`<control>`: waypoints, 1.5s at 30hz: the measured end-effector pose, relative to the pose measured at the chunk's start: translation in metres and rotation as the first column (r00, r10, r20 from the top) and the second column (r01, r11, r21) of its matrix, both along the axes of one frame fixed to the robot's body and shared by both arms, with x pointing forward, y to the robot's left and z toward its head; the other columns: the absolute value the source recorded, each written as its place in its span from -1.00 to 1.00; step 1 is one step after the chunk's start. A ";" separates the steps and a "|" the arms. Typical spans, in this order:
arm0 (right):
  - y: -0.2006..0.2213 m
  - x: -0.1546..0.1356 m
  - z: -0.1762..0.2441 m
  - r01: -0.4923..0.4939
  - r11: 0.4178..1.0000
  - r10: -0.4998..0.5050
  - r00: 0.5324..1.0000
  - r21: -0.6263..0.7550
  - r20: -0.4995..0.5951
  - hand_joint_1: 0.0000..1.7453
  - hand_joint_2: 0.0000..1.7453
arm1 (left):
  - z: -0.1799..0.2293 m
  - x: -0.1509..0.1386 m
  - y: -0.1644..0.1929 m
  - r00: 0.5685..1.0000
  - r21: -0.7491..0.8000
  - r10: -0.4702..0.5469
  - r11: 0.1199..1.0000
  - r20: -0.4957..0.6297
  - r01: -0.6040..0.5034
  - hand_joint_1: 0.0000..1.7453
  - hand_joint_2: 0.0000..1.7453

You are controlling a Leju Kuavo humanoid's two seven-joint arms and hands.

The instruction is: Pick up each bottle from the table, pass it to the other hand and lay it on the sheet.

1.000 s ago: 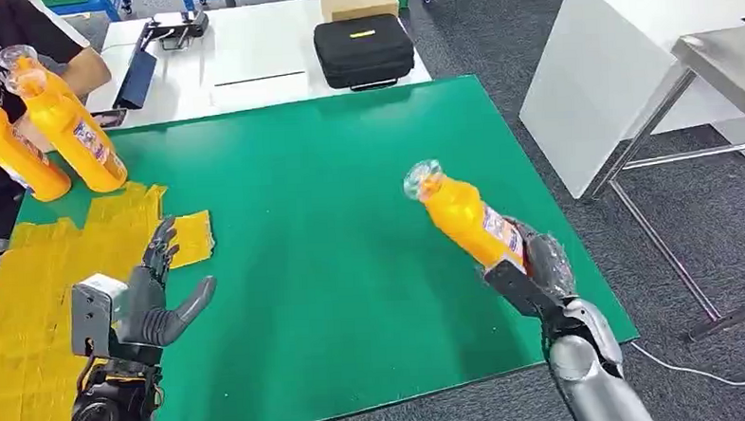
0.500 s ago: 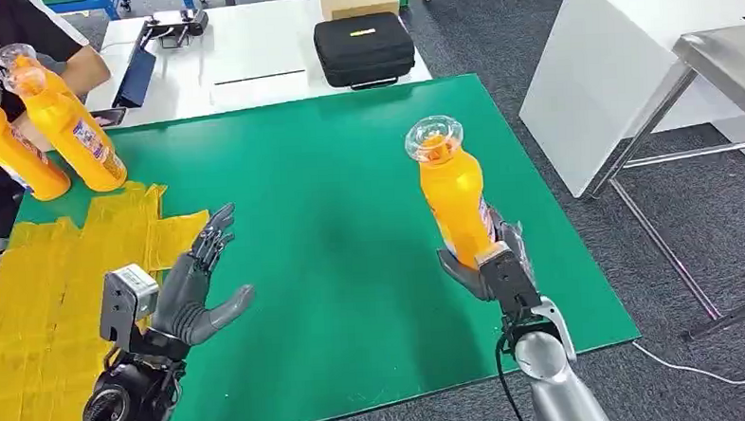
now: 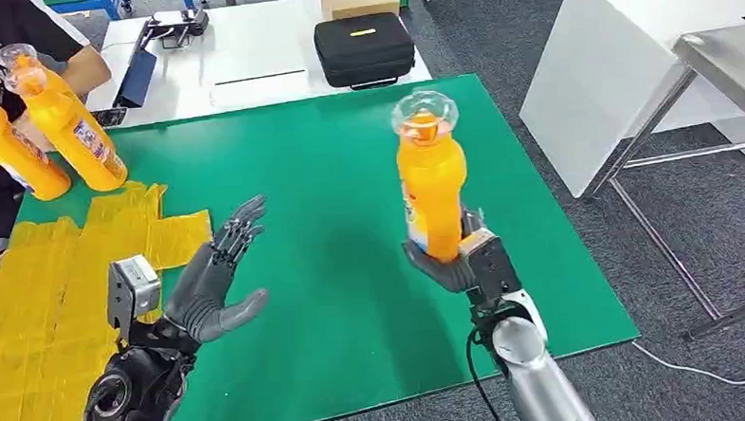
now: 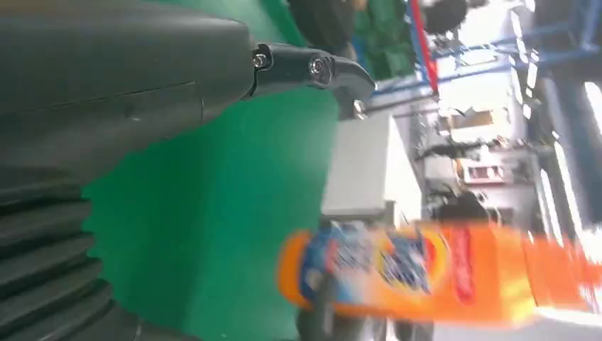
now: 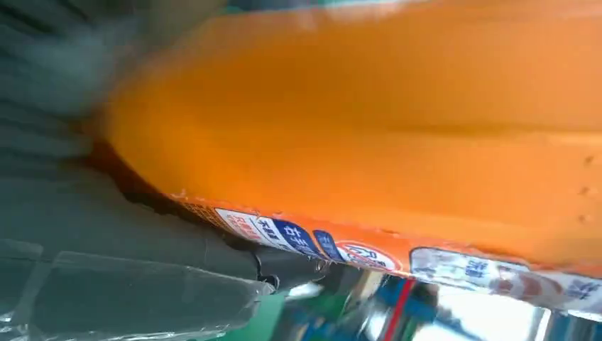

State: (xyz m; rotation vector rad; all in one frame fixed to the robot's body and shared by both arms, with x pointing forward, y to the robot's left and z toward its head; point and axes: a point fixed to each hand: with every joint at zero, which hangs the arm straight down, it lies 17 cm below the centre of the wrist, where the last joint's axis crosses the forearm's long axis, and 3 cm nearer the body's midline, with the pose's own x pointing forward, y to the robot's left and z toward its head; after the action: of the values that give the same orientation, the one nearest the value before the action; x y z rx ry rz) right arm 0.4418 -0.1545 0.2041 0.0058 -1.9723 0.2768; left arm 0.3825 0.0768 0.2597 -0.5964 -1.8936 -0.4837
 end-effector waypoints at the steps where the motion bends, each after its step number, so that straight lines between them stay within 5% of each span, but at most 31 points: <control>1: 0.012 0.001 0.003 -0.028 1.000 0.028 1.000 0.001 0.003 1.00 1.00 | 0.004 -0.001 -0.004 1.000 0.000 -0.014 1.000 0.008 0.014 -1.00 1.00; 12: 0.134 -0.001 0.015 -0.268 0.959 0.270 0.963 -0.093 0.007 1.00 1.00 | 0.033 -0.005 -0.035 0.995 -0.047 -0.093 0.994 0.026 0.094 -1.00 1.00; 27: 0.186 -0.019 -0.001 -0.346 0.899 0.366 0.930 -0.269 0.025 1.00 1.00 | 0.030 0.010 -0.040 0.997 -0.061 -0.078 0.995 -0.025 0.076 -1.00 1.00; 45: 0.217 -0.038 -0.018 -0.431 0.827 0.452 0.892 -0.362 -0.029 1.00 1.00 | 0.021 0.037 -0.020 0.992 0.010 0.121 0.993 0.023 -0.121 -0.94 1.00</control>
State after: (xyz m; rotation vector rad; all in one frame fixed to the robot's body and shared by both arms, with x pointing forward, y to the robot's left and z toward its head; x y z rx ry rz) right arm 0.4042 0.0621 0.1858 0.2249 -1.9309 0.9533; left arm 0.4198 0.0568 0.2804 -0.4675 -1.9344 -0.4237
